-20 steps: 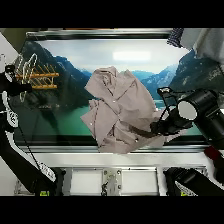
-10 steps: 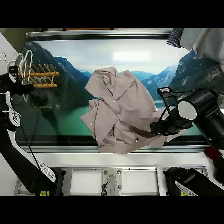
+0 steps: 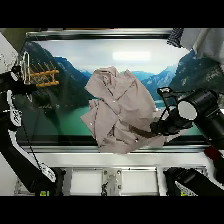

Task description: Fold the clothes and pants, and hang the long-sleeved shirts on hangers.

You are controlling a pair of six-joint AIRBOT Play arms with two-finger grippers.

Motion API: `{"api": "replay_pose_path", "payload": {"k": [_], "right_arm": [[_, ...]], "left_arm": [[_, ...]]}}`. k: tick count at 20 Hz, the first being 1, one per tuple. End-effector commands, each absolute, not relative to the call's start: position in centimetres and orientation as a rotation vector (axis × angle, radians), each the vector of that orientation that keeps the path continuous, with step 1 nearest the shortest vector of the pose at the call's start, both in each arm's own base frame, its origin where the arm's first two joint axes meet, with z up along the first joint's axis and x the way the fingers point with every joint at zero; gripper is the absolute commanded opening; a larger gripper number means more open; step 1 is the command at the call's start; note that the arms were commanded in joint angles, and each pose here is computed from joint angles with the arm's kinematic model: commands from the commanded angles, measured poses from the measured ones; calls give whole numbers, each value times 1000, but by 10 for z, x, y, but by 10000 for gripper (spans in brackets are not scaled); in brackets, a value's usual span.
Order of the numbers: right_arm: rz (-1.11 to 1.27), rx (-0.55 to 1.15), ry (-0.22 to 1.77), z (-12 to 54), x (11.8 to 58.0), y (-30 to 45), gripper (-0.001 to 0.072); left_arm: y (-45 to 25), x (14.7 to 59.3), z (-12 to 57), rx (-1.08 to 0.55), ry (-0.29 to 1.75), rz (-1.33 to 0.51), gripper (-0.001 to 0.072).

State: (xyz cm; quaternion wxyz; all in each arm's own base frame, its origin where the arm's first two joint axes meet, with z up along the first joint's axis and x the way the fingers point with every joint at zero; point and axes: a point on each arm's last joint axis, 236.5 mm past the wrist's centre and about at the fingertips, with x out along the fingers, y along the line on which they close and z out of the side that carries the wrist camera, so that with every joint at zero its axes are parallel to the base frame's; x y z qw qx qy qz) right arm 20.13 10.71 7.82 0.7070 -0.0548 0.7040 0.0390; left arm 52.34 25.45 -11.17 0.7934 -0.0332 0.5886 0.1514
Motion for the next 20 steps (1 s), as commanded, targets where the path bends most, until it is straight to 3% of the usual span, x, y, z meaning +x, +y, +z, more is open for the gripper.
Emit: {"api": "replay_pose_path", "payload": {"k": [1,8,12,17,20], "right_arm": [[87,-123,1565,78,201,107,16],[87,-123,1565,78,201,107,16],[87,-123,1565,78,201,107,16],[87,-123,1565,78,201,107,15],[87,-123,1565,78,201,107,16]], "left_arm": [[258,530,-61,4,1200,350,15],[220,537,59,90,1010,319,15],[158,529,116,238,925,191,15],[30,483,155,512,833,-257,15],[-41,441,165,554,741,-550,15]]}}
